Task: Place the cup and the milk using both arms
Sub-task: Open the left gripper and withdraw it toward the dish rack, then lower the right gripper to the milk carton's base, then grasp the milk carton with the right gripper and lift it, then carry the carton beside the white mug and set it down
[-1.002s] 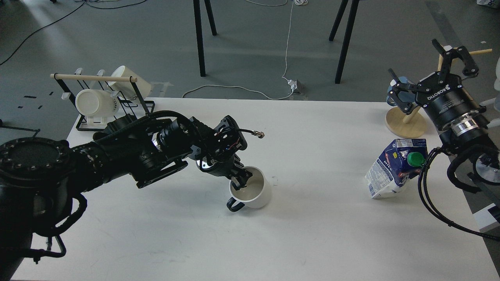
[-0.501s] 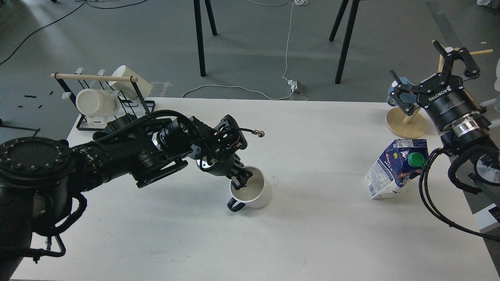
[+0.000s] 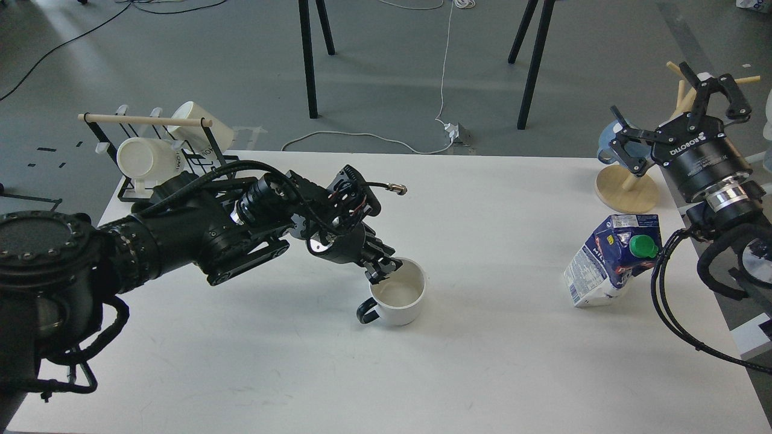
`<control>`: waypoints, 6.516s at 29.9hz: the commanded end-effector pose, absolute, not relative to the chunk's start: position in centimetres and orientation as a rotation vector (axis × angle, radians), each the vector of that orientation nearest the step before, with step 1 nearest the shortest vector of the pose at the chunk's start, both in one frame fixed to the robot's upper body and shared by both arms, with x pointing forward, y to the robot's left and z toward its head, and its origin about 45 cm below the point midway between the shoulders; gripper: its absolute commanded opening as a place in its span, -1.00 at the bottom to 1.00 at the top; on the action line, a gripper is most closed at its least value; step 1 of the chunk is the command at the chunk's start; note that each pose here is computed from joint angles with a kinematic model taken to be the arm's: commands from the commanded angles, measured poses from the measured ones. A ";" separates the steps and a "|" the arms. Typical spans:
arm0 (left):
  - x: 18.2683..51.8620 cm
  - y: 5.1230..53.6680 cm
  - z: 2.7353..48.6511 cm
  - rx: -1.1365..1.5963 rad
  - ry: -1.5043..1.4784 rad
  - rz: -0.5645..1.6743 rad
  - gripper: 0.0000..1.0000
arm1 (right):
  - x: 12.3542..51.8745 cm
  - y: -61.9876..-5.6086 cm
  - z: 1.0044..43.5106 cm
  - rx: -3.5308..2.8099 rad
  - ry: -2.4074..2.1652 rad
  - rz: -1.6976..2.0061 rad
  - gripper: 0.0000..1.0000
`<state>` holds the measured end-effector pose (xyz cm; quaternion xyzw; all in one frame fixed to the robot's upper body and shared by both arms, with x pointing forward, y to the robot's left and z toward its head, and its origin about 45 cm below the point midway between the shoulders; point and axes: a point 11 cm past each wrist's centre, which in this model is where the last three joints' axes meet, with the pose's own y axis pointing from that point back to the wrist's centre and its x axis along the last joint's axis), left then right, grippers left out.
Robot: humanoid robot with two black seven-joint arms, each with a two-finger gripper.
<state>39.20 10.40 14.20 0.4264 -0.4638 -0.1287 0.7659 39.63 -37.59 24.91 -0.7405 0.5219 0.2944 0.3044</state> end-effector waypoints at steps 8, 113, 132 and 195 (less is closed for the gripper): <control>44.6 14.9 23.7 0.483 -0.515 0.343 0.99 | 40.8 -38.3 28.2 -1.960 1.345 0.725 0.98; 37.7 36.4 13.7 0.016 0.182 1.171 0.99 | 23.2 -35.0 9.1 -1.150 1.380 1.496 0.14; 37.2 35.8 12.9 0.014 0.202 1.164 0.99 | 22.8 -32.8 9.9 -1.159 1.306 1.538 -0.17; 35.6 36.2 11.1 0.039 0.244 1.176 0.99 | 20.3 -17.7 7.9 -1.400 1.048 1.691 0.09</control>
